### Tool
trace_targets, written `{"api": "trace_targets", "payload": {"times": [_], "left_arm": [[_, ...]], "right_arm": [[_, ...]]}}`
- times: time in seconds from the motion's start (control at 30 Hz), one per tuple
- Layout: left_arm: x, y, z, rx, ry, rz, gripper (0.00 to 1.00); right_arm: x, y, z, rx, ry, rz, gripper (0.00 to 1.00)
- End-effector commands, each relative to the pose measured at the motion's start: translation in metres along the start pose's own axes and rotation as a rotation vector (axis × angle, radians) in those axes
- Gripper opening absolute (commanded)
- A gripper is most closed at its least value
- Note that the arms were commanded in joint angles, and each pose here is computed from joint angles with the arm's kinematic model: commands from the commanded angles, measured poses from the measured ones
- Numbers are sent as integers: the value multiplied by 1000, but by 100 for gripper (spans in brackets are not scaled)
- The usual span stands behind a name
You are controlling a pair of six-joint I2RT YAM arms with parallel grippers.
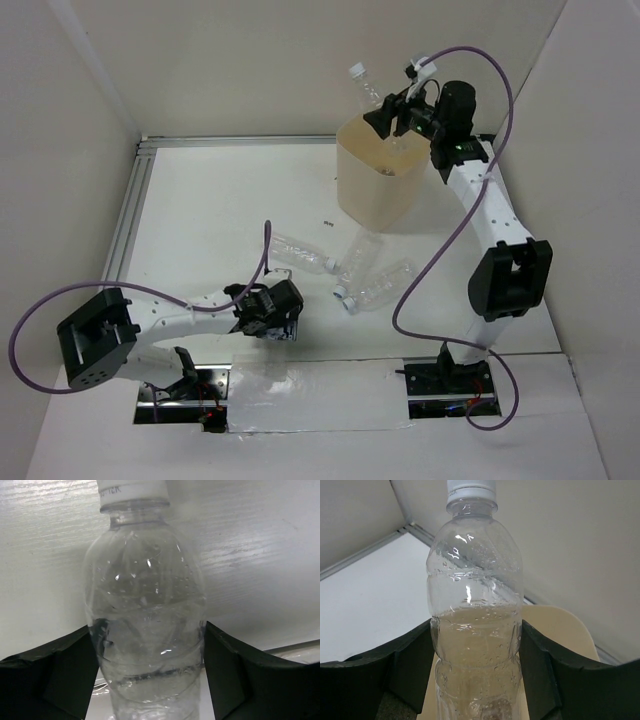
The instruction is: Put the plastic bottles in the bin
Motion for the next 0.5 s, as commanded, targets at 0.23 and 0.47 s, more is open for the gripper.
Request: {"api": "trace_targets", "payload": {"times": [0.23,0.47], "left_arm": [[-6,-17,3,30,-1,-73,33],[-145,-104,91,182,-296,-474,13]], "right_arm": [[-29,-39,8,16,44,-85,100],[-150,-38,39,-163,93,-122,80]]}}
Point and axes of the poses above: each gripper's point midway between its finger pads, its own x axis out along the fingers, its own y axis along the line the jaws close on, z = x × y, the point moved 3 cm from there along -x, back along the fingers, and after that the axes turned 3 degrees about -x, right-handed, at the moved point
